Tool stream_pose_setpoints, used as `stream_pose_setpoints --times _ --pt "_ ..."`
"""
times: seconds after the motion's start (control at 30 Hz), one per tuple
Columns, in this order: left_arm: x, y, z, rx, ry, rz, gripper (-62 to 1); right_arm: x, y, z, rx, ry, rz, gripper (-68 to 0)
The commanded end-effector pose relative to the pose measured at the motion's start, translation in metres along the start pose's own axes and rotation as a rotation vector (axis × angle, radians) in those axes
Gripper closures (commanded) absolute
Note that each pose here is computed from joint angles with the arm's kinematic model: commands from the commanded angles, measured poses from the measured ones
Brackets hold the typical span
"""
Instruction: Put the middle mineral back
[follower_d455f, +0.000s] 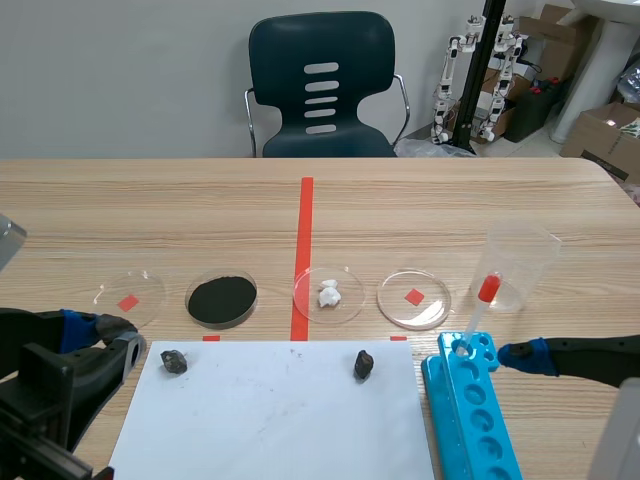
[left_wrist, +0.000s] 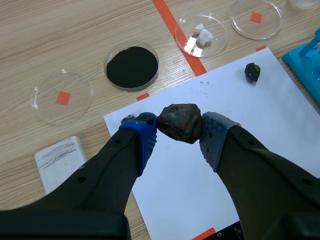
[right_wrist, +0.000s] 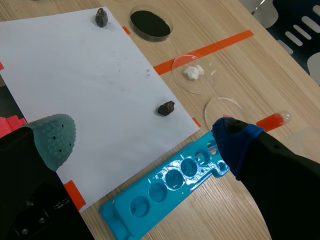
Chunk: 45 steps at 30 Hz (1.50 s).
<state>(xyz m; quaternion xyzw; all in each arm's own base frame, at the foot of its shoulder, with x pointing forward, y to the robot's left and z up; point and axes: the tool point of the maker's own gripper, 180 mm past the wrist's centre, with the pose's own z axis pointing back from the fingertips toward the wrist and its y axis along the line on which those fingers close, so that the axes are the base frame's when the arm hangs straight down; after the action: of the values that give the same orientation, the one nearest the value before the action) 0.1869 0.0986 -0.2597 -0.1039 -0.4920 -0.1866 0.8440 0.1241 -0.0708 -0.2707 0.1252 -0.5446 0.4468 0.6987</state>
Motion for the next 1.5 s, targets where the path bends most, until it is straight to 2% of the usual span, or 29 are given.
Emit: stream_pose_setpoints --times 0.0,1.17,1.47 --pt "0.004 0.001 0.001 0.003 -0.019 0.005 -17.7 0.013 -0.005 -0.001 -0.014 -0.041 0.006 -56.9" --pt "0.006 0.001 0.0 0.004 -0.022 0.003 -17.7 0.013 -0.005 -0.001 -0.014 -0.041 0.006 -56.9" --pt "0.005 -0.007 -0.013 -0.025 0.024 -0.006 -17.7 0.013 -0.005 -0.001 -0.015 -0.041 0.006 -56.9"
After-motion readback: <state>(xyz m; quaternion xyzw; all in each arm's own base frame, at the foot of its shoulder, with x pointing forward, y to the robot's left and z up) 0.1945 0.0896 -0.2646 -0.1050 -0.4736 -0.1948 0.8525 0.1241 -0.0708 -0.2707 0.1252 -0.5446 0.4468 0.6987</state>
